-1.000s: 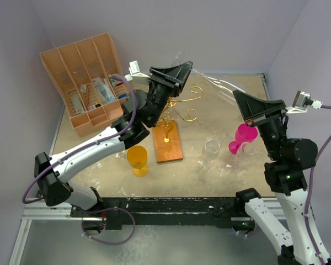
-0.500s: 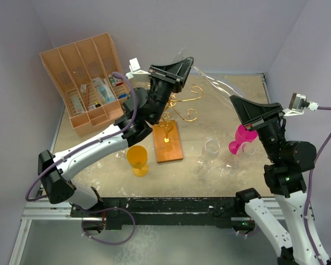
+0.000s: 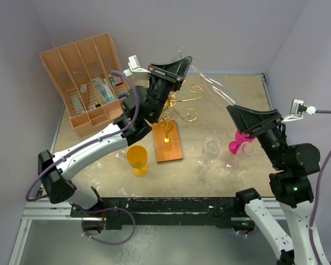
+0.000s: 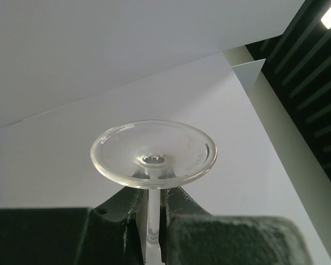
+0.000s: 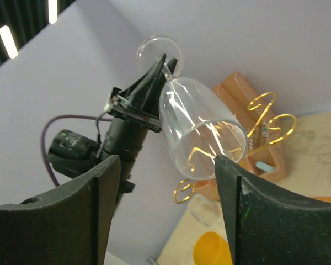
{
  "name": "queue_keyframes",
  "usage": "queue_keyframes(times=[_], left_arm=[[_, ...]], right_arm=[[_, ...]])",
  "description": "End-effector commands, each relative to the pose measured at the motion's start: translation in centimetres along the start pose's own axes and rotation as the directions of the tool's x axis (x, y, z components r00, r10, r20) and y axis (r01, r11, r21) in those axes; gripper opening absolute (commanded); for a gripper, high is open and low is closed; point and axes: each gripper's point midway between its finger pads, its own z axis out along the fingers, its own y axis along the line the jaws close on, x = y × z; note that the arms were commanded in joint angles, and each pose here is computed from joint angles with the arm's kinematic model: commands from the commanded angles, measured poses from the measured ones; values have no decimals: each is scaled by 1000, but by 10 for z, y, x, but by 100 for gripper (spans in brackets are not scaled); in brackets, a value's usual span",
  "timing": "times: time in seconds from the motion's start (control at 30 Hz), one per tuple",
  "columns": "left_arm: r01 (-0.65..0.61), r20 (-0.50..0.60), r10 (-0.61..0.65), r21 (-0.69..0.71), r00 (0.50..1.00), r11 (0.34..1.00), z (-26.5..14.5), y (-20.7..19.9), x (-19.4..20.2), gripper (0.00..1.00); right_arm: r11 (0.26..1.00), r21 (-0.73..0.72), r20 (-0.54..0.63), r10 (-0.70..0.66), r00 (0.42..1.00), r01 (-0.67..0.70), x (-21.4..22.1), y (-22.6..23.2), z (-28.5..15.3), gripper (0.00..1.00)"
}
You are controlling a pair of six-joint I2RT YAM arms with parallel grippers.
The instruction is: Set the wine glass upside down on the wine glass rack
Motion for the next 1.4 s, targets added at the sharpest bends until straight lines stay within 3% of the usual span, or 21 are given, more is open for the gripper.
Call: queue_keyframes(times=[0.0, 0.1, 0.23, 0.33, 0.47, 0.6, 0.77, 0.9, 1.37], left_arm=[[-79, 46, 75, 98, 996, 992, -12, -65, -35, 0], [-180, 16, 179, 74, 984, 981, -17, -66, -35, 0], [-308, -32, 311, 75, 950, 948, -26, -69, -35, 0], [-391, -68, 398, 100, 915, 915, -33, -72, -32, 0], [-499, -94, 507, 91, 857, 862, -39, -68, -36, 0], [-558, -166, 587, 195, 792, 807, -49, -71, -19, 0], [-560, -256, 632, 304, 731, 771, -61, -63, 7, 0], [-529, -301, 641, 378, 706, 759, -70, -60, 23, 0], [-439, -335, 623, 483, 707, 758, -80, -68, 43, 0]], right_arm=[[986, 58, -50, -154, 987, 156, 0, -2, -18, 73], [968, 76, -99, -233, 967, 241, 4, -8, -22, 74], [939, -8, -158, -340, 927, 343, 9, 6, -24, 74], [915, 37, -213, -386, 897, 402, 4, -3, -13, 73], [894, -72, -292, -443, 847, 443, 13, 8, 2, 72], [867, -246, -327, -495, 805, 433, 28, 25, 11, 74], [818, -423, -317, -537, 782, 390, 40, 43, 21, 73], [813, -459, -318, -528, 788, 359, 43, 43, 35, 71], [845, -495, -362, -412, 836, 202, 62, 35, 50, 60]])
